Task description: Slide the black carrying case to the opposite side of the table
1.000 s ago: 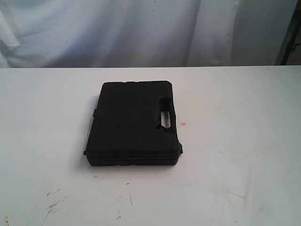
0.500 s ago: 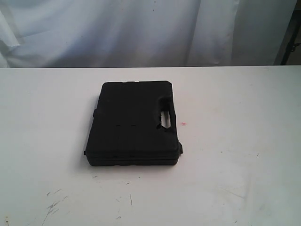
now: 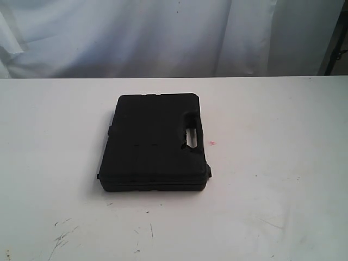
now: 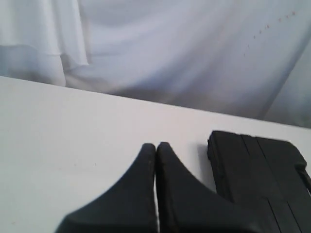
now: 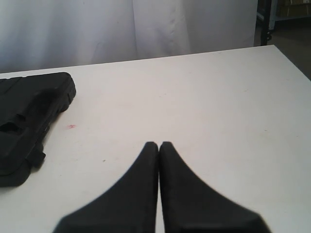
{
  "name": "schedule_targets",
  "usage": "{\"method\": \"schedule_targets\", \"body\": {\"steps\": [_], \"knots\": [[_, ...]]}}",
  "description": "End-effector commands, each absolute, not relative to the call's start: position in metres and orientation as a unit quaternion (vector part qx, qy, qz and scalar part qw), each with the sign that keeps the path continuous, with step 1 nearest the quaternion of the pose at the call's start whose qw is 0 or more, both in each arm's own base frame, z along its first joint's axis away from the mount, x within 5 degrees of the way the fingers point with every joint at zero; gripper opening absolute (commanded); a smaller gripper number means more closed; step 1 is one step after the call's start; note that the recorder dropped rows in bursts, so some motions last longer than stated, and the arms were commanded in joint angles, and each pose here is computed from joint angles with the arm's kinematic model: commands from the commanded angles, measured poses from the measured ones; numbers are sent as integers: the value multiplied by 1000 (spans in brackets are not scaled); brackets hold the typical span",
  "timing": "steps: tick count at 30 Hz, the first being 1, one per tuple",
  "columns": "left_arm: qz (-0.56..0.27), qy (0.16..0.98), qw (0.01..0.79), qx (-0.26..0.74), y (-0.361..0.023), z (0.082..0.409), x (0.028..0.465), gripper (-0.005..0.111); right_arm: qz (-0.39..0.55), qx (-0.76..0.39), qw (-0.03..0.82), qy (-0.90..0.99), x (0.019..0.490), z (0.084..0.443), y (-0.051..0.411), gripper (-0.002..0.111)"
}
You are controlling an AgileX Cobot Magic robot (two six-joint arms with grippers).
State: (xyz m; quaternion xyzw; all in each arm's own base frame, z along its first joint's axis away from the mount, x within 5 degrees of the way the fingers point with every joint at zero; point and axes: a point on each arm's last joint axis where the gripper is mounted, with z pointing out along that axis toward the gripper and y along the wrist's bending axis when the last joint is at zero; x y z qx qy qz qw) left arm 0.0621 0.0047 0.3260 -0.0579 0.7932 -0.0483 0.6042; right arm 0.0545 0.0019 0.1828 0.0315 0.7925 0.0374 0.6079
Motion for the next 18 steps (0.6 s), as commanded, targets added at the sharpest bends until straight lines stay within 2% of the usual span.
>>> {"method": "schedule_targets", "body": {"steps": [1,6,18], "knots": [[-44,770,628,-104,7,312,68,0,38,37,612,789,55,183,2,0],[-33,755,645,-114,8,287,60,0,38,37,612,789,55,183,2,0],[-37,737,666,-114,8,259,43,0,38,37,612,789,55,183,2,0]]}}
